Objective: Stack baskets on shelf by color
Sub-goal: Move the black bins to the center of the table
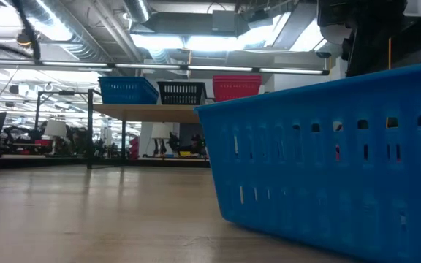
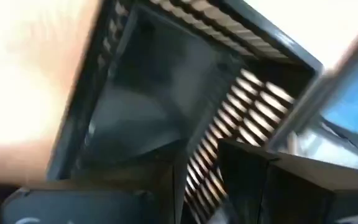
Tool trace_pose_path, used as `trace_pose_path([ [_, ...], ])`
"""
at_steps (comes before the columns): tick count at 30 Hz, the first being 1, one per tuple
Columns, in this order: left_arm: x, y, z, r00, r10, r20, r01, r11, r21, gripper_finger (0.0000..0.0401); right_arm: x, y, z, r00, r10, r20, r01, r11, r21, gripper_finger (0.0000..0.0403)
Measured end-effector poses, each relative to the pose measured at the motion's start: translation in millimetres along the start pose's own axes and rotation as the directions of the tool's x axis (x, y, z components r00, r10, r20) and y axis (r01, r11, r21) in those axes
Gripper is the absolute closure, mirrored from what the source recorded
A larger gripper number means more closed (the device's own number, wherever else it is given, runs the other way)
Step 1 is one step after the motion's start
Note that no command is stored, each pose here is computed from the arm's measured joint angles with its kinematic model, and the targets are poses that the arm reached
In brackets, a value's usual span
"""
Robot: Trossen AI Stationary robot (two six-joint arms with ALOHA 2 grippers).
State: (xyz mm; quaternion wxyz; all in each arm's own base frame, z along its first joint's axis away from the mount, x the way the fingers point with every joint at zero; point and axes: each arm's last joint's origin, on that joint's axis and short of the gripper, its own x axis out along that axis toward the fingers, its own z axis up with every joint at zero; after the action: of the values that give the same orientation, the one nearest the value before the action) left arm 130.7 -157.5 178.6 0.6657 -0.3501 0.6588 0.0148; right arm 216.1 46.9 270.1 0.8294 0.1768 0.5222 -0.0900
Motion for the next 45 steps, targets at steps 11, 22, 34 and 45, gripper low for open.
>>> trace_pose_path([
  [11,34.9,1.9,69.3,0.799,0.173,0.576,-0.223,0.975,0.016,0.0320,-0.1,2.1,3.3,0.999,0.023,0.033,-0.023,1.000,0.002,0.0292],
  [22,-29.2,-27.0,141.8,0.592,0.172,0.787,-0.371,0.925,0.077,0.0320,-0.9,11.9,0.6,0.997,0.063,0.051,-0.064,0.998,0.020,0.0292],
  [34,-55.2,-46.3,79.1,0.603,0.252,0.757,-0.492,0.865,0.104,0.0320,10.3,26.5,-25.7,0.981,0.034,-0.189,-0.005,0.989,0.150,0.0300],
  [45,-62.3,-43.6,37.7,0.412,0.255,0.875,-0.545,0.838,0.013,0.0320,70.1,41.8,-56.9,0.808,-0.118,-0.577,0.233,0.964,0.130,0.0321],
])
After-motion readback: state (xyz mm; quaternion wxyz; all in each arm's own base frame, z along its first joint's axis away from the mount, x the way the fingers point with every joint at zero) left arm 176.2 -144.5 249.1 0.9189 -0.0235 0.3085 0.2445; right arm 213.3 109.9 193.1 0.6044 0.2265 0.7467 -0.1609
